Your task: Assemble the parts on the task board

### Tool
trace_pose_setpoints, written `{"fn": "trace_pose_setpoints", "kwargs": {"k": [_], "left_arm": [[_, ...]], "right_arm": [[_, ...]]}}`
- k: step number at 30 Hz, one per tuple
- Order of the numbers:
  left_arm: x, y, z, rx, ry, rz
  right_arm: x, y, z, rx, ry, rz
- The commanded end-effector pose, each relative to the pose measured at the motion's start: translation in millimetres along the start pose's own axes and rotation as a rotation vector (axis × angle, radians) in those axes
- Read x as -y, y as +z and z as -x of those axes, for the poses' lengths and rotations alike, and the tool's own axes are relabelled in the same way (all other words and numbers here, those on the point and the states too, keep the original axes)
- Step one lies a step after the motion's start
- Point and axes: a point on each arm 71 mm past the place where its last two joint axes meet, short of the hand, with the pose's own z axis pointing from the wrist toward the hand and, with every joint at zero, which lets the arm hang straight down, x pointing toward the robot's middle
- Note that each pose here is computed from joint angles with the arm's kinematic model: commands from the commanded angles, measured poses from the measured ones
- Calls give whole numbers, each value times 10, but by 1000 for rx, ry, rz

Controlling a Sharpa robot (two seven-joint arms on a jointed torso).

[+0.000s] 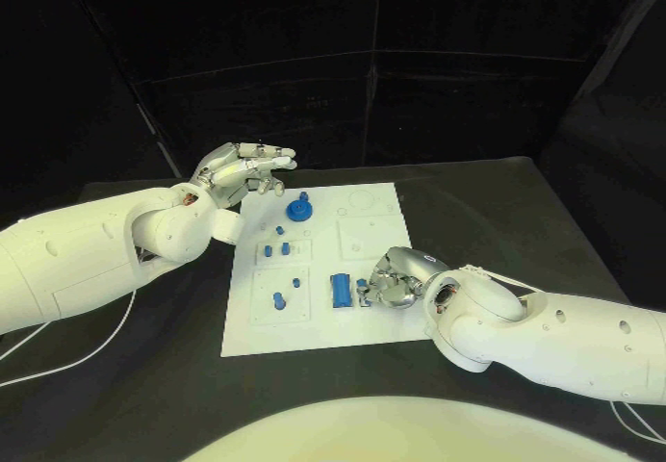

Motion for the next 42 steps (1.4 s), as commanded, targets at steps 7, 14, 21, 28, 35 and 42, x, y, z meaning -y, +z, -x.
{"fn": "trace_pose_setpoints", "kwargs": {"k": [7, 14, 21, 28, 35, 42], "left_arm": [[12, -2, -8, -12, -7, -1], [13, -6, -6, -13, -7, 1], [12, -5, -8, -14, -8, 0], [16, -7, -1, -9, -6, -5], [20, -6, 20, 14, 4, -20], [-37, 46, 79, 66, 5, -30]], "right_arm": [[-4, 8, 25, 27, 13, 2], [-3, 5, 26, 28, 13, 3], [5, -10, 38, 34, 17, 6], [103, -68, 133, 72, 91, 35], [311, 61, 538, 91, 378, 93], [477, 360, 1035, 180, 549, 239]]}}
